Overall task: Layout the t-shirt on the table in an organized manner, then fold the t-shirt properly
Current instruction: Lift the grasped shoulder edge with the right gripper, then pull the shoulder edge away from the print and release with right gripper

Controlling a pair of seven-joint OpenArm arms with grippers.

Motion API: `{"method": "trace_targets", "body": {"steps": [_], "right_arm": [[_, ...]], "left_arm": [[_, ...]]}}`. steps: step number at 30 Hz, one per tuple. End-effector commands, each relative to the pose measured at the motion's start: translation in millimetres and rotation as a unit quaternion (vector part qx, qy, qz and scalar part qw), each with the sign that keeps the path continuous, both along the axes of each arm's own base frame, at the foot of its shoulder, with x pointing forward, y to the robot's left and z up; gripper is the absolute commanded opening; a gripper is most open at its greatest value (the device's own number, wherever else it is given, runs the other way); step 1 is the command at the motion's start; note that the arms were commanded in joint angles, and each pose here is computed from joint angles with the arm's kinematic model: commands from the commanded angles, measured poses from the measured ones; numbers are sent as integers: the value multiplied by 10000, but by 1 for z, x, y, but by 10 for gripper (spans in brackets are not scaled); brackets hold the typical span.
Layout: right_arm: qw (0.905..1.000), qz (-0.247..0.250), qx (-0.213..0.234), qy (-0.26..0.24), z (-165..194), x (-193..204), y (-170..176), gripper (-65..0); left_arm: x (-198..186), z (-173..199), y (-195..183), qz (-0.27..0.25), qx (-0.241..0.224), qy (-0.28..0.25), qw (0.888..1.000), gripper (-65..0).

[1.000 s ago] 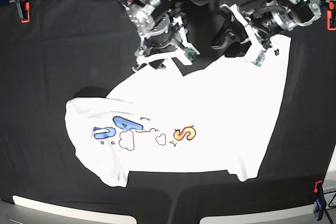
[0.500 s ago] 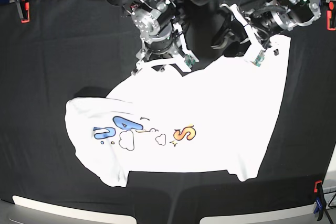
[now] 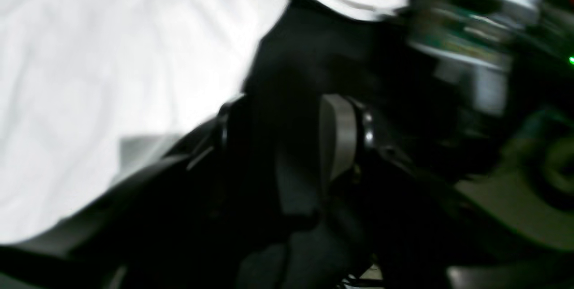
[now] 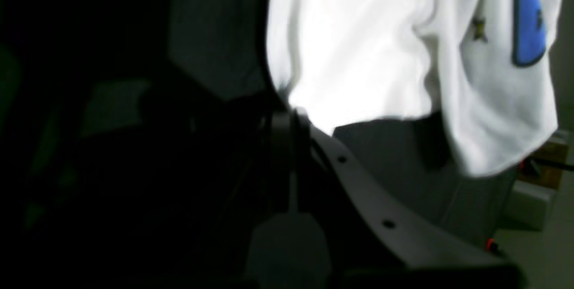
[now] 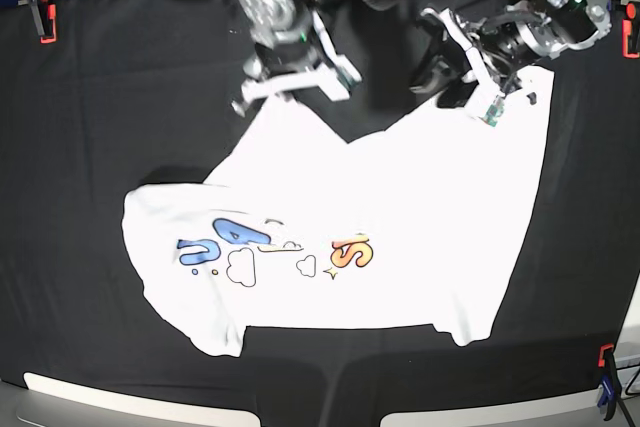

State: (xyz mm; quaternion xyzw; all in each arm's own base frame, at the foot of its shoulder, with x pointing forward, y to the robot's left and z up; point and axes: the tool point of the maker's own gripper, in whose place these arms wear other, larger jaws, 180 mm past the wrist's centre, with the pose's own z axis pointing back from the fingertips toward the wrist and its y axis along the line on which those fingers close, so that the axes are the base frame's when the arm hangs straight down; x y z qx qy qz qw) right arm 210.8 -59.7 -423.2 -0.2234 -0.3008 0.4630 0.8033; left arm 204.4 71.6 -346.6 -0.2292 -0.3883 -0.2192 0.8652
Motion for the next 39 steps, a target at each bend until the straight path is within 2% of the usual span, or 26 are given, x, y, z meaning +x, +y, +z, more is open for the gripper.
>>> {"method": "trace_targets", "body": {"steps": [1,6,14,18,26,29,33,36,39], "right_arm": [[10000,-16,-60,16,3,-7,-9,-650],[9983,230,-514,143,13,-48,-48,-650],[9876,447,-1480,286,52,-109,-105,-650],[9824,698,-1705,321,68,-135,-122,-650],[9643,1411,-2122,728,81,-189,-144,-650],[9599,1571,-2193,756,84,-197,-146,-650],[9657,1450,-2140,251,94,-181,-142,-650],[9663,1427,-2139,149,96,-177,-142,-650],[9665,1422,-2132,121,96,-176,-142,-451]], "left_arm": [[6,10,0,23,-60,-203,9998,-415],[10,13,0,16,-51,-266,9996,-415],[17,18,0,16,-54,-384,9992,-415],[17,18,0,16,-51,-382,9993,-415],[17,18,0,16,-50,-379,9993,-415],[17,18,0,17,-55,-380,9993,-415],[17,18,0,17,-60,-382,9993,-415],[17,18,0,19,-63,-381,9993,-415],[17,18,0,17,-75,-381,9992,-415]]}}
